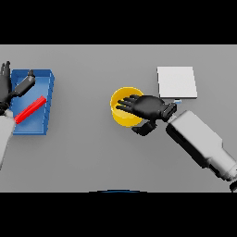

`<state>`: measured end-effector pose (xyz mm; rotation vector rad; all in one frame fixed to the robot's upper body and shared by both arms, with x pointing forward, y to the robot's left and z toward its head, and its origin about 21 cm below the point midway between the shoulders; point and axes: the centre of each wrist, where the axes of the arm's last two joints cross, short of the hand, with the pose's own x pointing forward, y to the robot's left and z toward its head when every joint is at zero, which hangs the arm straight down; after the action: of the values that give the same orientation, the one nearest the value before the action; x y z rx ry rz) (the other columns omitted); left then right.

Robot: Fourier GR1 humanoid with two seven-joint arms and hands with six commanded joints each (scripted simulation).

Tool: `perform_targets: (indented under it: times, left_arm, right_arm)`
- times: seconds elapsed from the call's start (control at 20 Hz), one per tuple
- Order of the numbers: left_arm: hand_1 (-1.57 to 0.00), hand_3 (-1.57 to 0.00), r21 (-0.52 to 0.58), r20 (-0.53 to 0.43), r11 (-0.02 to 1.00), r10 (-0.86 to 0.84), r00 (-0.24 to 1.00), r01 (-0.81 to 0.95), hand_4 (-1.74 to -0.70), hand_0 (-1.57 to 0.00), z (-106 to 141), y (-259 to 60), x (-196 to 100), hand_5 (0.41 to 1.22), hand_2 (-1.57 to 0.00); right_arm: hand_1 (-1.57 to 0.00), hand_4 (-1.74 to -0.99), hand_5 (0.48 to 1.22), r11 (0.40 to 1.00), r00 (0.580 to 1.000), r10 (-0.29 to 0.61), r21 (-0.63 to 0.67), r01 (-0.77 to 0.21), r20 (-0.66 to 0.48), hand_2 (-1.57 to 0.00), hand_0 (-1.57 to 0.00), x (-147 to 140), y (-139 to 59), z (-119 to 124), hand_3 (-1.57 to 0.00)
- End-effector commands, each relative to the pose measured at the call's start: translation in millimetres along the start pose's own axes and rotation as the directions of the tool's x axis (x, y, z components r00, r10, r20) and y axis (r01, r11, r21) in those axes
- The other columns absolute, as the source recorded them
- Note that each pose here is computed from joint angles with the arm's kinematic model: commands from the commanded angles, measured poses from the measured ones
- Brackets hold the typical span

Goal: Pick up the red beaker and tilt it to pour out 1 green nut into yellow bowl. Pick up the yellow bowl and place it on the metallic measuring scale.

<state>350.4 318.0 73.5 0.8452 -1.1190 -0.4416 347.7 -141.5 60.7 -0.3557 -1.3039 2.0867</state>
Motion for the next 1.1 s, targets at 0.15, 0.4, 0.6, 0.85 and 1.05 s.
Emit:
perform_targets:
  times: [0.15,0.4,0.6,0.85,1.05]
  left_arm:
    - [0.00,0.00,0.001,-0.012,1.000,0.005,1.000,-0.005,-0.74,0.00,1.5,2.1,-2.4,0.697,0.00]
    - [0.00,0.00,-0.001,-0.018,1.000,0.006,1.000,-0.006,-0.75,0.00,0.4,4.5,-4.0,0.699,0.00]
    - [0.00,0.00,0.005,-0.014,1.000,0.004,1.000,-0.004,-0.75,0.00,-2.7,4.8,-2.7,0.700,0.00]
    - [0.00,0.00,0.004,-0.007,1.000,0.001,1.000,-0.001,-0.76,0.00,-1.4,4.4,-0.5,0.704,0.00]
    - [0.00,0.00,0.009,-0.005,1.000,-0.003,1.000,0.003,-0.75,0.00,0.1,5.1,-4.9,0.698,0.00]
  right_arm:
    - [0.00,-1.259,0.734,0.999,0.999,0.037,0.039,-0.037,0.005,0.00,0.00,-2.7,-3.5,-8.1,0.00]
    - [0.00,-1.276,0.744,0.994,0.999,0.023,0.107,-0.020,-0.033,0.00,0.00,-1.4,-3.3,-24.5,-0.01]
    - [-0.01,-1.293,0.776,0.988,0.998,-0.012,0.150,0.021,-0.063,-0.04,0.00,-5.2,-1.0,-25.6,-0.10]
    - [-0.84,-1.463,1.025,0.987,0.999,-0.028,0.158,0.033,-0.032,-0.81,-0.85,-3.7,4.0,-24.0,-0.40]
    - [-1.27,-1.623,1.141,0.980,0.999,-0.047,0.193,0.049,-0.015,-1.18,-1.28,-8.4,-0.1,-20.2,-1.01]
